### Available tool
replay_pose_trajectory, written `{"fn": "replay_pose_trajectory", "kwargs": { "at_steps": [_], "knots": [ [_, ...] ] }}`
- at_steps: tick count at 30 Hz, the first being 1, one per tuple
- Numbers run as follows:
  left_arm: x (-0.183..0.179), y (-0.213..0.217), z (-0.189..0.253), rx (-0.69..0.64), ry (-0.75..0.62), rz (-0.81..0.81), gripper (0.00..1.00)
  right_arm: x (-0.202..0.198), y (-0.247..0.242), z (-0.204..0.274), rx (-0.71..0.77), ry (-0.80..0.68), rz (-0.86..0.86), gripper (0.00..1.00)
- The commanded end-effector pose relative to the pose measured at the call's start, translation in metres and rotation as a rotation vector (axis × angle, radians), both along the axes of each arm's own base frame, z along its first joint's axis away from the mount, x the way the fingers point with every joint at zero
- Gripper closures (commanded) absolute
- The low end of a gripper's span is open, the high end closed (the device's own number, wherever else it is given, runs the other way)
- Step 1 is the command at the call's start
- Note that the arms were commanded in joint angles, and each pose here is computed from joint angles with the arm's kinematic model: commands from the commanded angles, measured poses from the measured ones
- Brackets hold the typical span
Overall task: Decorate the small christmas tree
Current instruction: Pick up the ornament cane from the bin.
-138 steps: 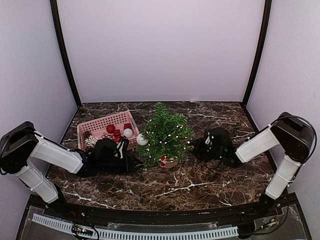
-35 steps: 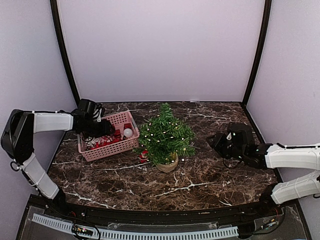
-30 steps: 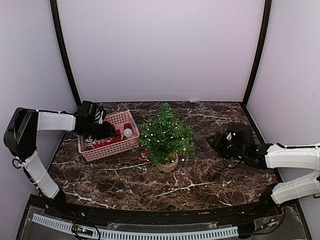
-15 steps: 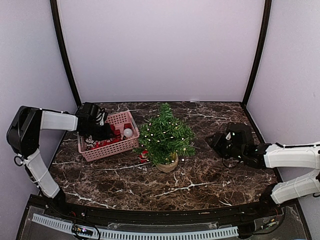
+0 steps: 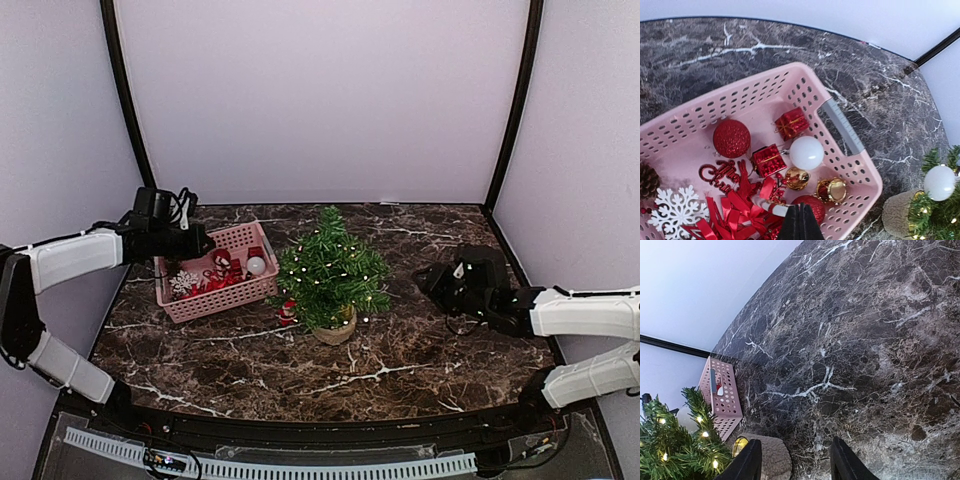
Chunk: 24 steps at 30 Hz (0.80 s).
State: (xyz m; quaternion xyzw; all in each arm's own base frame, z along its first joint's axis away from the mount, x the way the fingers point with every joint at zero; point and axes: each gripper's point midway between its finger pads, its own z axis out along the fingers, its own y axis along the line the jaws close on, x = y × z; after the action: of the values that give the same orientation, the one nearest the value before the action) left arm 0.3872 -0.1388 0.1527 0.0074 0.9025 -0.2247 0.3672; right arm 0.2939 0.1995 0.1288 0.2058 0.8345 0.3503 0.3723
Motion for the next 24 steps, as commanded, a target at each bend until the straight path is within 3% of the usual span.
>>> {"fn": "replay_pose_trajectory", "kwargs": {
  "at_steps": [1,7,15,18,24],
  "knots": [
    [-0.016,0.004,0.023,0.013,-0.051,-0.031,1.0,0.006,-0.004,0.013,0.003,-0.039,-0.02,0.52],
    [-0.032,-0.005,0.06,-0.02,-0.131,-0.114,1.0,0.008,-0.002,0.028,-0.026,-0.092,0.011,0.52],
    [-0.063,-0.019,0.123,-0.052,-0.226,-0.27,1.0,0.003,0.003,0.104,-0.108,-0.338,0.134,0.5],
    [-0.083,-0.031,0.153,-0.112,-0.277,-0.36,1.0,-0.008,0.014,0.138,-0.126,-0.466,0.245,0.46],
    [-0.135,-0.071,0.191,-0.178,-0.326,-0.58,1.0,-0.044,0.052,0.195,-0.029,-0.643,0.509,0.38]
  ]
}}
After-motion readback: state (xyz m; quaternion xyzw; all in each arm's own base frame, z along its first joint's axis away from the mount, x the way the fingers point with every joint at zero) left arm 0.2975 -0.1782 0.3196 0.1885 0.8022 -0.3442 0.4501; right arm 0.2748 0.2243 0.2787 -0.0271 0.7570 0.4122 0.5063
